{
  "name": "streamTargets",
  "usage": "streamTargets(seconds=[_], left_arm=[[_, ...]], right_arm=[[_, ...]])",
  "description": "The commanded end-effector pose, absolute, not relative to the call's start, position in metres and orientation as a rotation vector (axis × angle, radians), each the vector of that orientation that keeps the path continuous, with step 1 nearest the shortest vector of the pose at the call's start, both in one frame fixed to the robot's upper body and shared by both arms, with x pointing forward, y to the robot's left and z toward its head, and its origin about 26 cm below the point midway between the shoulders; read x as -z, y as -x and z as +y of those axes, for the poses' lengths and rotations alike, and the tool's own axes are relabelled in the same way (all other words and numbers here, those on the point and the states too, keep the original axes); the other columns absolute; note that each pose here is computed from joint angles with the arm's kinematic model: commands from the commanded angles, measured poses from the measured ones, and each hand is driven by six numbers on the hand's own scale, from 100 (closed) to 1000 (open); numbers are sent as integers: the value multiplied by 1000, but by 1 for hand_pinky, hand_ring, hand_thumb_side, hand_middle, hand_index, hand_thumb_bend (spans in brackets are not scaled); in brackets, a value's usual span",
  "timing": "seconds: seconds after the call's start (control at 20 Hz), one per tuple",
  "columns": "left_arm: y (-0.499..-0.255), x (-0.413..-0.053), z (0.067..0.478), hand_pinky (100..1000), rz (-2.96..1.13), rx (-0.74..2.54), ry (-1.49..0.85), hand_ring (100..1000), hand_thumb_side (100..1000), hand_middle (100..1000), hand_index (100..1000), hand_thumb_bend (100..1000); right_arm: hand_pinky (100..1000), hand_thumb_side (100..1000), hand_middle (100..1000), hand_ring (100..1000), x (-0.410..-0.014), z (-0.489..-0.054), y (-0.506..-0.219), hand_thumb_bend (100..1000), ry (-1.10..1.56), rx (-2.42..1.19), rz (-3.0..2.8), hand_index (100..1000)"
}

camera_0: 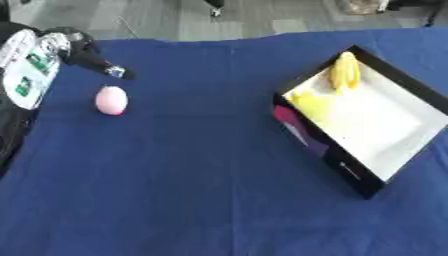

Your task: Pick up the objects with one hand, pass them to the other hand, and then place them into the box on the other side of the table.

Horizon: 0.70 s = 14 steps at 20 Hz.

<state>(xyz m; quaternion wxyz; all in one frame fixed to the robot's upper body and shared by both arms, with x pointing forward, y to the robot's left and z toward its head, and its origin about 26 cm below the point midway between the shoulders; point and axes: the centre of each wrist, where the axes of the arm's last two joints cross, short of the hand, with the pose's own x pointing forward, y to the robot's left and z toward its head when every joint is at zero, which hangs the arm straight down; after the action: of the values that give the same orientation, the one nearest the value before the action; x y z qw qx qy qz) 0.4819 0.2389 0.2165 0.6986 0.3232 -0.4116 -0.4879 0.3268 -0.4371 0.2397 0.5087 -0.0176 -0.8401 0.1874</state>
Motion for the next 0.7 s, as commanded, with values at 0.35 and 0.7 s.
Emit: streamTargets(seconds=[0.35, 0.7], left_arm=[[-485, -224, 252, 878, -815, 1024, -750, 868, 355, 780, 866, 706], [-486, -221, 256, 883, -812, 1005, -678, 873, 360, 772, 851, 616]], right_arm=[[1000, 578, 1000, 1000, -253, -443, -323, 100, 108, -484, -2032, 1000], [1000, 579, 1000, 1000, -248, -444, -322, 100, 127, -486, -2018, 1000]])
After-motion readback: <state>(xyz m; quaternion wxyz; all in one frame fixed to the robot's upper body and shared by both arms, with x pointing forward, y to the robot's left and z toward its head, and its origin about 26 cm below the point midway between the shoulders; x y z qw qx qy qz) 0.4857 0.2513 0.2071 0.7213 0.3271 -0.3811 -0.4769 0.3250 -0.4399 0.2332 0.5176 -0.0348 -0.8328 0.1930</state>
